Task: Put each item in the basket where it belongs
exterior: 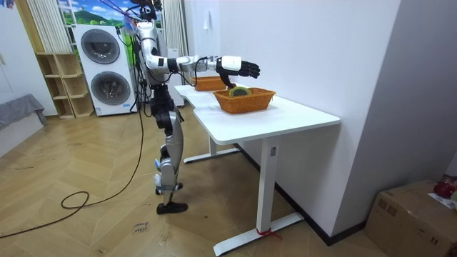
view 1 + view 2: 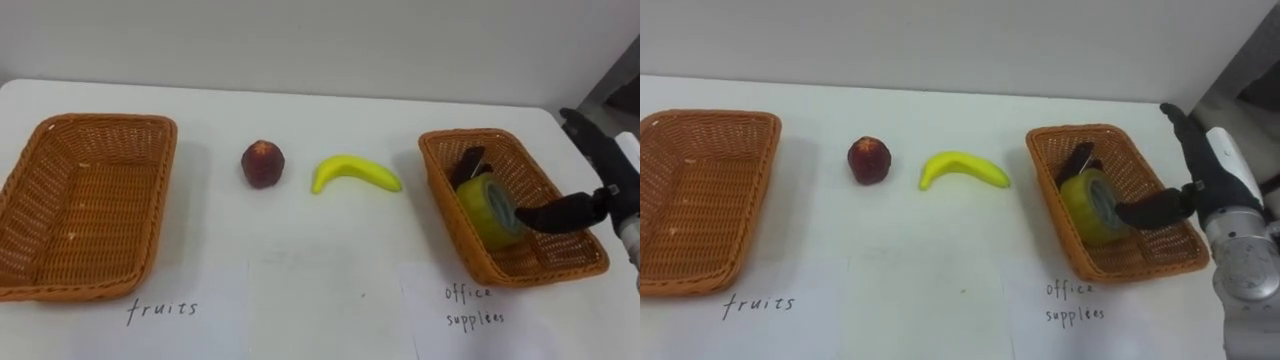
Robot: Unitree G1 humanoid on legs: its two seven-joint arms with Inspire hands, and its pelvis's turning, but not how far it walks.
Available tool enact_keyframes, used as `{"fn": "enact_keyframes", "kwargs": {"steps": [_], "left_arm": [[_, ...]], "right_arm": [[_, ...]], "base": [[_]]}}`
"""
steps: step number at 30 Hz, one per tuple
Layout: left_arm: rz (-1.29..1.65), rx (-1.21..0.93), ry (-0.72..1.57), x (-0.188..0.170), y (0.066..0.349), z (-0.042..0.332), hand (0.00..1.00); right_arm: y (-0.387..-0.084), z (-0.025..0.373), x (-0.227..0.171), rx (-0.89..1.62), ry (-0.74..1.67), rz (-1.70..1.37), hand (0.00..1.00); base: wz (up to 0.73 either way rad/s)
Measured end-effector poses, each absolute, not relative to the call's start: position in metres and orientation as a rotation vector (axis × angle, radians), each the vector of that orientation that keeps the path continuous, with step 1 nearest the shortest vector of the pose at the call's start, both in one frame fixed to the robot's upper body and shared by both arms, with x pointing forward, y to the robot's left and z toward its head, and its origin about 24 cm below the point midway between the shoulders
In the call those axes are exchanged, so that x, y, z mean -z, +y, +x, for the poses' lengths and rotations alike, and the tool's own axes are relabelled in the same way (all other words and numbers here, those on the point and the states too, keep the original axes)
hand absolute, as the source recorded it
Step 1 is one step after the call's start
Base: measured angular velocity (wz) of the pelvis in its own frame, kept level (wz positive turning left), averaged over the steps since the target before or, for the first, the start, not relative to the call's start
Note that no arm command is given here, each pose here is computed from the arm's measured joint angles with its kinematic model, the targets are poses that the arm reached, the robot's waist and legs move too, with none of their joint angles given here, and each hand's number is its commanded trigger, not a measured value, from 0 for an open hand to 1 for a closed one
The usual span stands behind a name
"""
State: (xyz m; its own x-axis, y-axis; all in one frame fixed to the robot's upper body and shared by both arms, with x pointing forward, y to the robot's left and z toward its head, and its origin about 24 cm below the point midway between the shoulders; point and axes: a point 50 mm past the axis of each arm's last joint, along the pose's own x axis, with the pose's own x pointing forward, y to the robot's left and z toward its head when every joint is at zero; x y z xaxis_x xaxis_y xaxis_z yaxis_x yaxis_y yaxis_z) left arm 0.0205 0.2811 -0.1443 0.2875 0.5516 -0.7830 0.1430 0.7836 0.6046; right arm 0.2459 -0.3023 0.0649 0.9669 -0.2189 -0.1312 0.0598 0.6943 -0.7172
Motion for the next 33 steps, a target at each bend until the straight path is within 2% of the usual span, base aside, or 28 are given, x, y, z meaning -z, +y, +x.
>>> {"fn": "enact_keyframes", "kwargs": {"steps": [16,33], "left_arm": [[0.651,-0.3,1.292,0.145,0.281,0.017,0.0],[0.619,-0.295,1.337,0.148,0.281,0.012,0.0]], "right_arm": [[-0.302,0.247,-0.066,0.168,0.192,-0.721,0.0],[-0.293,0.278,-0.109,0.256,-0.021,-0.586,0.0]], "base": [[0.0],[0.04]]}}
